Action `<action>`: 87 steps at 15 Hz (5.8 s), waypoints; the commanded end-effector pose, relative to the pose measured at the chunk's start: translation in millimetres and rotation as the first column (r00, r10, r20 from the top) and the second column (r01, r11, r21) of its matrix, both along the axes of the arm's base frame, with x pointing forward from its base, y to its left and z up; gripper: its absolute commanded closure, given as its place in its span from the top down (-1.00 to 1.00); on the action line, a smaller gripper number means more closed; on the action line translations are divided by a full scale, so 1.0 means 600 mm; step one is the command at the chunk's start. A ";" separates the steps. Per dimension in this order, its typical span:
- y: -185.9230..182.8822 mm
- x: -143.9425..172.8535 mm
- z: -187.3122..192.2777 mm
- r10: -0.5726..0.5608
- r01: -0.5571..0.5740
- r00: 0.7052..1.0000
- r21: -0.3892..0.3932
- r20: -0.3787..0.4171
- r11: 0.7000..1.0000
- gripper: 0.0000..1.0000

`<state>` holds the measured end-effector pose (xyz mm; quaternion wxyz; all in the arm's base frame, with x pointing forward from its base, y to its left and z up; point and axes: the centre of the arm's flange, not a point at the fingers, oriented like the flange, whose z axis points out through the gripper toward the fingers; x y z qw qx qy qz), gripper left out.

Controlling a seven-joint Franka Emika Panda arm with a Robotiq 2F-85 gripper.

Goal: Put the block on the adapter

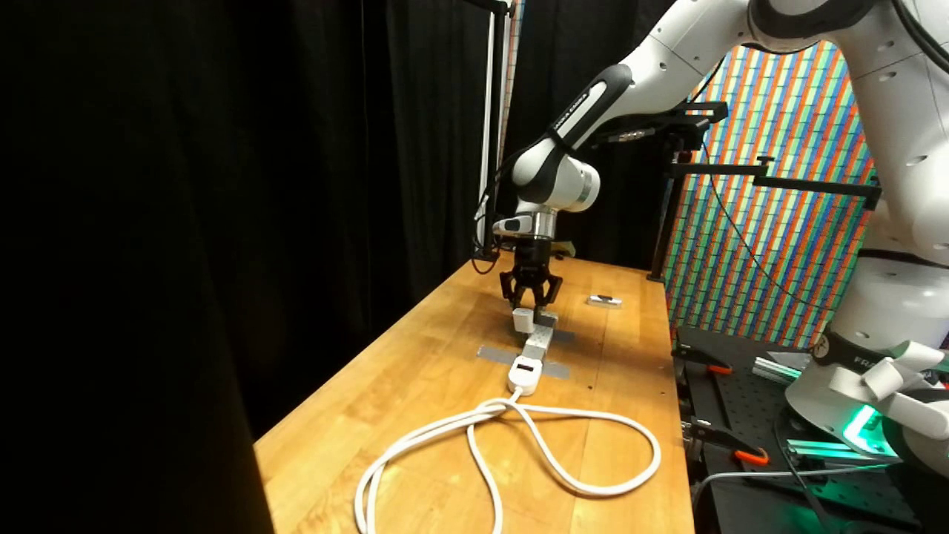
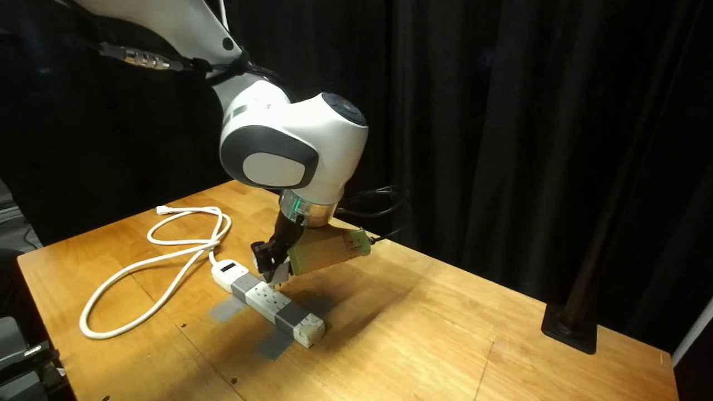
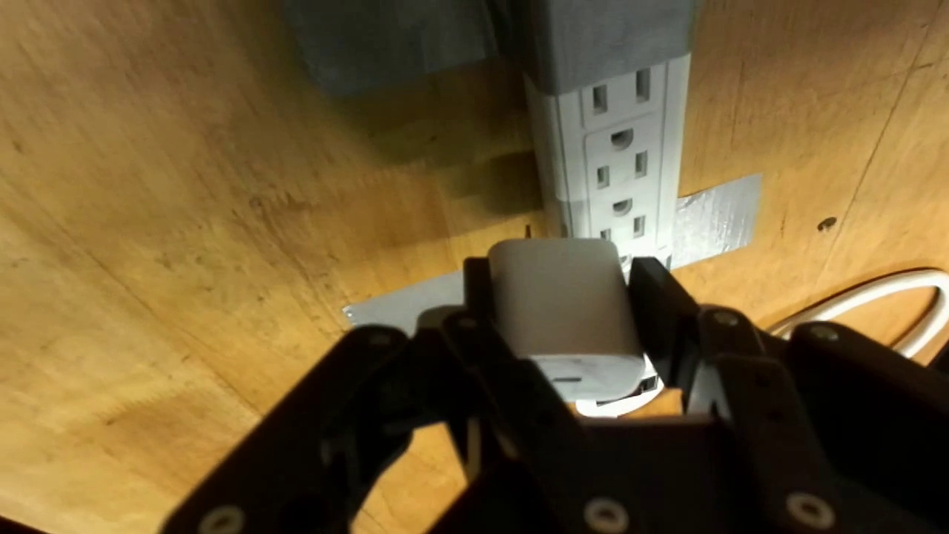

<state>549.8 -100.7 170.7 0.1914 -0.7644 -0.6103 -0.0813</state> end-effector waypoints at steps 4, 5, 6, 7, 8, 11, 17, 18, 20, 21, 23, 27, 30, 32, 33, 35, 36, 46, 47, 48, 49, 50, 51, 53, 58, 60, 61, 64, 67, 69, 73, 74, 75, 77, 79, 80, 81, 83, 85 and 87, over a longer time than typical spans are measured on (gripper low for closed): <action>-0.023 -0.037 0.039 -0.060 0.058 0.997 0.048 0.051 0.997 -0.53; -0.027 -0.043 0.044 -0.066 0.063 0.996 0.056 0.053 0.996 -0.53; -0.031 -0.049 0.046 -0.066 0.062 0.996 0.065 0.055 0.996 -0.53; -0.034 -0.054 0.050 -0.059 0.054 0.997 0.082 0.054 0.995 -0.53; -0.034 -0.058 0.049 -0.053 0.048 0.997 0.093 0.053 0.994 -0.53; -0.028 -0.063 0.037 -0.023 0.017 0.999 0.135 0.045 0.991 -0.53; -0.013 -0.059 0.013 0.042 -0.047 0.998 0.146 0.035 0.988 -0.53; -0.012 -0.058 0.009 0.047 -0.051 0.998 0.147 0.034 0.988 -0.53; -0.010 -0.055 0.002 0.049 -0.054 0.998 0.144 0.038 0.988 -0.53; -0.010 -0.054 -0.001 0.049 -0.054 0.998 0.142 0.039 0.988 -0.53; -0.011 -0.051 -0.004 0.044 -0.049 0.998 0.134 0.040 0.990 -0.53; -0.017 -0.045 -0.005 0.034 -0.041 0.998 0.127 0.052 0.991 -0.53; -0.020 -0.038 -0.002 0.032 -0.040 0.997 0.121 0.063 0.992 -0.53; -0.021 -0.037 -0.002 0.033 -0.040 0.998 0.124 0.062 0.991 -0.53; -0.022 -0.036 -0.004 0.032 -0.040 0.998 0.128 0.060 0.991 -0.53; -0.024 -0.037 -0.010 0.029 -0.036 0.998 0.134 0.054 0.990 -0.53; -0.025 -0.037 -0.012 0.027 -0.034 0.998 0.134 0.052 0.990 -0.53; -0.033 -0.043 -0.024 0.020 -0.024 0.999 0.167 0.025 0.986 -0.53; -0.034 -0.045 -0.025 0.017 -0.021 1.000 0.170 0.023 0.985 -0.53; -0.035 -0.047 -0.026 0.014 -0.017 1.000 0.174 0.019 0.985 -0.53; -0.036 -0.049 -0.028 0.009 -0.012 1.000 0.178 0.017 0.984 -0.53; -0.037 -0.050 -0.028 0.006 -0.009 1.000 0.180 0.016 0.984 -0.53; -0.038 -0.051 -0.030 0.003 -0.005 1.000 0.180 0.013 0.984 -0.53; -0.039 -0.054 -0.033 0.002 -0.003 1.000 0.188 0.006 0.982 -0.53; -0.041 -0.051 -0.042 0.001 -0.002 1.000 0.188 0.004 0.982 -0.53; -0.042 -0.049 -0.045 0.008 -0.009 1.000 0.187 0.006 0.982 -0.53; -0.042 -0.049 -0.047 0.013 -0.014 1.000 0.181 0.007 0.983 -0.53; -0.040 -0.052 -0.047 0.027 -0.028 1.000 0.158 0.009 0.987 -0.53; -0.028 -0.052 -0.052 0.050 -0.049 0.999 0.130 -0.004 0.990 -0.53; -0.018 -0.049 -0.056 0.083 -0.081 0.996 0.113 -0.016 0.990 -0.53; 0.006 -0.039 -0.050 0.163 -0.162 0.986 0.059 -0.017 0.985 -0.53; 0.011 -0.036 -0.048 0.181 -0.180 0.983 0.045 -0.015 0.983 -0.53; 0.015 -0.034 -0.046 0.196 -0.196 0.980 0.031 -0.014 0.980 -0.53; 0.022 -0.029 -0.040 0.224 -0.224 0.974 0.010 -0.016 0.975 -0.53; 0.027 -0.026 -0.034 0.251 -0.251 0.968 0.000 -0.019 0.968 -0.53; 0.028 -0.025 -0.029 0.258 -0.258 0.966 -0.009 -0.017 0.966 -0.53; 0.029 -0.024 -0.025 0.267 -0.267 0.964 -0.016 -0.016 0.964 -0.53; 0.034 -0.024 -0.019 0.273 -0.274 0.962 -0.040 -0.011 0.961 -0.53; 0.041 -0.026 -0.018 0.275 -0.275 0.961 -0.063 -0.008 0.959 -0.53; 0.047 -0.029 -0.019 0.272 -0.271 0.962 -0.083 -0.009 0.959 -0.53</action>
